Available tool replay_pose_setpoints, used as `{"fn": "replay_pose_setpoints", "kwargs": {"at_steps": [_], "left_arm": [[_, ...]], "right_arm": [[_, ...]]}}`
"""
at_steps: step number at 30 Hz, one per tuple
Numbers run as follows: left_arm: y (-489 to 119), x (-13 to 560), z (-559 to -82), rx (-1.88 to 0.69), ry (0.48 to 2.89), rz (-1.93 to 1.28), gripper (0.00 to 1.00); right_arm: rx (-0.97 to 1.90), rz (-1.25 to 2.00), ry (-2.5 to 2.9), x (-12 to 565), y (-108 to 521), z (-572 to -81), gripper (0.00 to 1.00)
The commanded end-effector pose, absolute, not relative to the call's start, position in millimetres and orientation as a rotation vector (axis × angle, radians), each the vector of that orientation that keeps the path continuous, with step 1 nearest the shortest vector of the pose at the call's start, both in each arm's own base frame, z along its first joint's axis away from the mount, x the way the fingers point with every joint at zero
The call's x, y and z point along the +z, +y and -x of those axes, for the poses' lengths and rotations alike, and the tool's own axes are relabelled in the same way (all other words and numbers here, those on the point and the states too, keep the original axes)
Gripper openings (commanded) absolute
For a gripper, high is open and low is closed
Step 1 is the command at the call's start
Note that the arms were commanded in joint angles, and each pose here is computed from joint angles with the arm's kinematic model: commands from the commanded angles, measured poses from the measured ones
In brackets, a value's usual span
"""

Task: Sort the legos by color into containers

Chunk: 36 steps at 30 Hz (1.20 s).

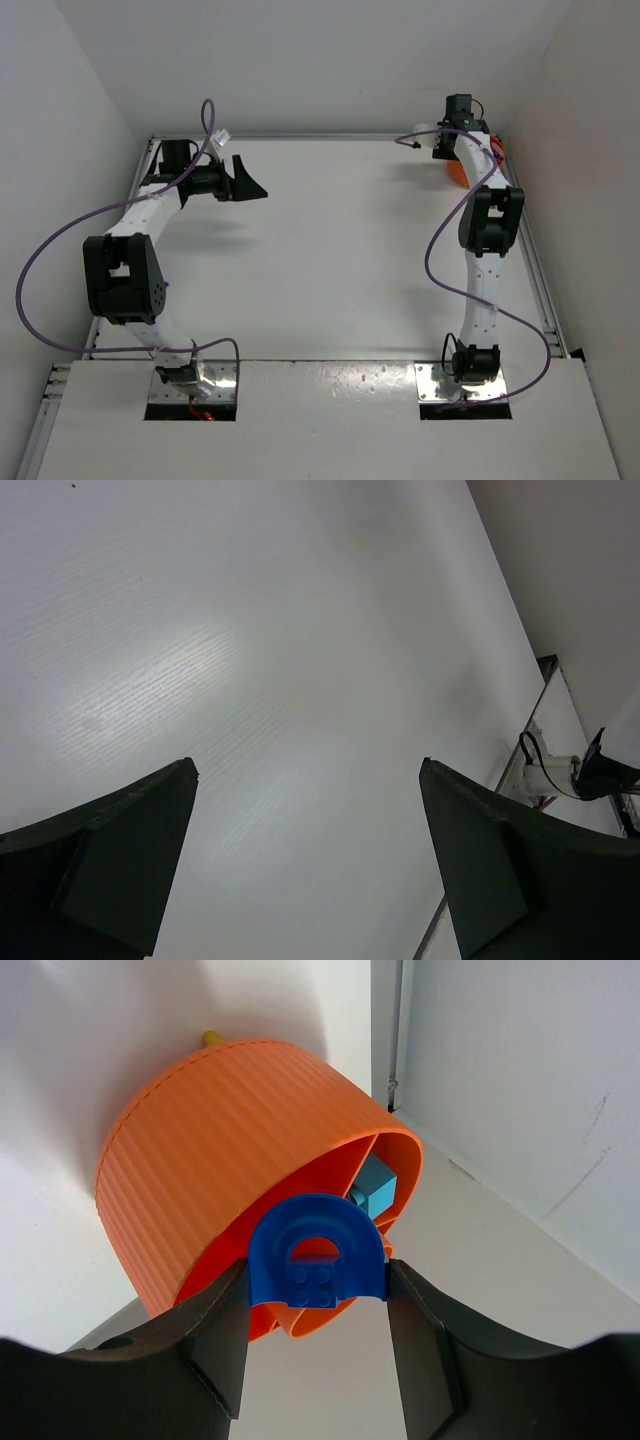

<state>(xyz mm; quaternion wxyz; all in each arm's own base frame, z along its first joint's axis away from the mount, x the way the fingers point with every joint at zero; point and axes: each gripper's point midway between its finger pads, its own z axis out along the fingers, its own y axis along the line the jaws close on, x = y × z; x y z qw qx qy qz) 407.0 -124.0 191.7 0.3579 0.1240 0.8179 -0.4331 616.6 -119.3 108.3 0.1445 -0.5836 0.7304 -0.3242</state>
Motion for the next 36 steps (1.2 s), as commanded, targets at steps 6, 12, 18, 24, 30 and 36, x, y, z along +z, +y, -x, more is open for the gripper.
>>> {"fn": "replay_pose_setpoints", "kwargs": {"at_steps": [6,12,18,24,30,36], "left_arm": [[-127.1,194.5,-410.3,-1.134,2.092,-0.329,1.0],[-127.3,195.7,-411.3,-1.135,2.087,-0.325,1.0],[-131.0,192.1,-410.9,-1.145,2.096,-0.33,1.0],[-130.6,190.6,-410.6,-1.139,2.093,-0.314,1.0],[-126.9,196.3,-410.6,-1.088,2.087,-0.304,1.0],[-94.1,207.3,-417.6,-0.836,2.103,-0.158,1.0]], "right_arm": [[-1.028,1.625,2.062,132.4,-128.2,-629.0,0.44],[-1.034,1.618,2.056,138.0,-128.2,-628.8,0.5],[-1.047,1.591,2.028,154.9,-126.7,-627.6,0.61],[-1.042,1.579,2.002,164.6,-123.9,-628.2,0.61],[-1.005,1.496,1.947,194.9,-114.3,-629.5,0.6],[-0.779,1.316,1.88,244.2,-53.7,-614.3,0.59]]}}
